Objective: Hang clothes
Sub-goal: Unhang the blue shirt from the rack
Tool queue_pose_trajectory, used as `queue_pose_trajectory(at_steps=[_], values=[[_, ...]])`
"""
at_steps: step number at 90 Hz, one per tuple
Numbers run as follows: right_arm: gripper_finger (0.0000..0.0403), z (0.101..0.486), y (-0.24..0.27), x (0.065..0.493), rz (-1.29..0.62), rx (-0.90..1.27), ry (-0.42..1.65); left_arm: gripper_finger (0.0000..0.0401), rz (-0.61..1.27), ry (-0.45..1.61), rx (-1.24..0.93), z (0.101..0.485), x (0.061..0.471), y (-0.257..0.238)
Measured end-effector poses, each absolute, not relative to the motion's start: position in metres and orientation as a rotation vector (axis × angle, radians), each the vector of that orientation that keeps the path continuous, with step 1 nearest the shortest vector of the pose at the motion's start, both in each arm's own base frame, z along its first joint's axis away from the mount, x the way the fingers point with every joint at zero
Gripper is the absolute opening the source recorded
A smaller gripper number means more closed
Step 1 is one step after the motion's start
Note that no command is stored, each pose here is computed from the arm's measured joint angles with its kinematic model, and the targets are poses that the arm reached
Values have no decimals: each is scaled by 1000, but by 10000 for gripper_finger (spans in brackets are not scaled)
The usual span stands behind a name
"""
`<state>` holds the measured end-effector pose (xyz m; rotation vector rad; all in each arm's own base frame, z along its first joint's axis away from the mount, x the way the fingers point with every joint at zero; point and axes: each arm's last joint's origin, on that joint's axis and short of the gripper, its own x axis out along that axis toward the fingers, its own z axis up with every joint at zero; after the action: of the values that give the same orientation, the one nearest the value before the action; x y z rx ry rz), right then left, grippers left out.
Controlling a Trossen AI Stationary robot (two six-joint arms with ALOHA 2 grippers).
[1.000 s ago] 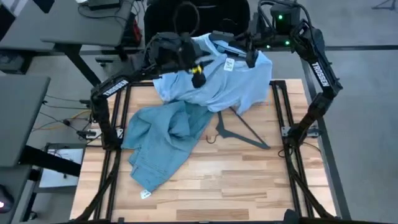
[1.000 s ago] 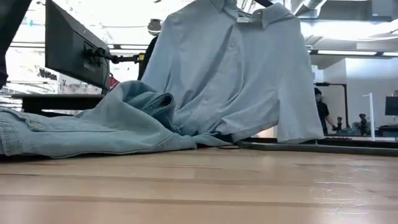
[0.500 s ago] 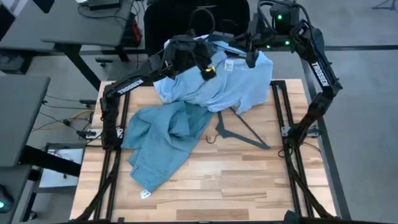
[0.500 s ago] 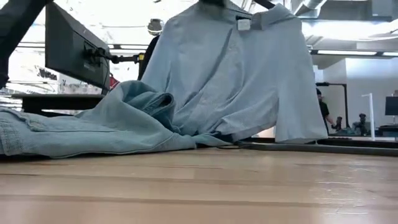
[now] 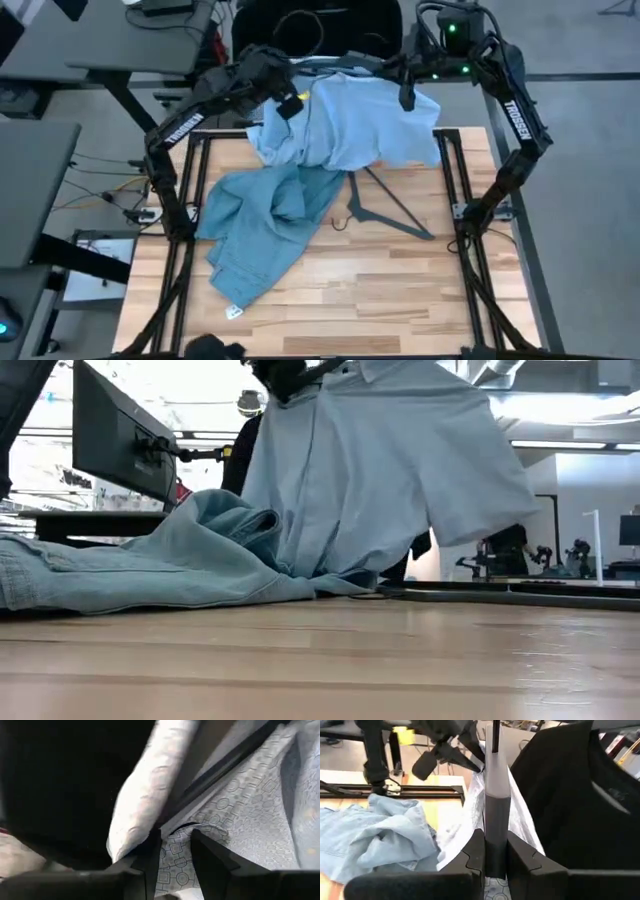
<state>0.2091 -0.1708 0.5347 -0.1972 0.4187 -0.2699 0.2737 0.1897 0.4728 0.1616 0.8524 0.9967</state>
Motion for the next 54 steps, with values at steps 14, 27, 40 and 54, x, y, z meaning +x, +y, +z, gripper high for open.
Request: queue_pose_trajectory(at_steps=[14, 27, 40, 54], values=[[29, 537, -168, 206, -257, -187, 404, 93, 856, 822, 21, 470, 264, 203], [29, 540, -165, 203, -240, -189, 389, 93, 787, 862, 81, 468, 262, 207], [29, 542, -164, 202, -209, -177, 361, 93, 804, 852, 154, 481, 242, 211], [29, 547, -157, 195, -198, -181, 336, 93, 798, 723, 204, 511, 210, 196]])
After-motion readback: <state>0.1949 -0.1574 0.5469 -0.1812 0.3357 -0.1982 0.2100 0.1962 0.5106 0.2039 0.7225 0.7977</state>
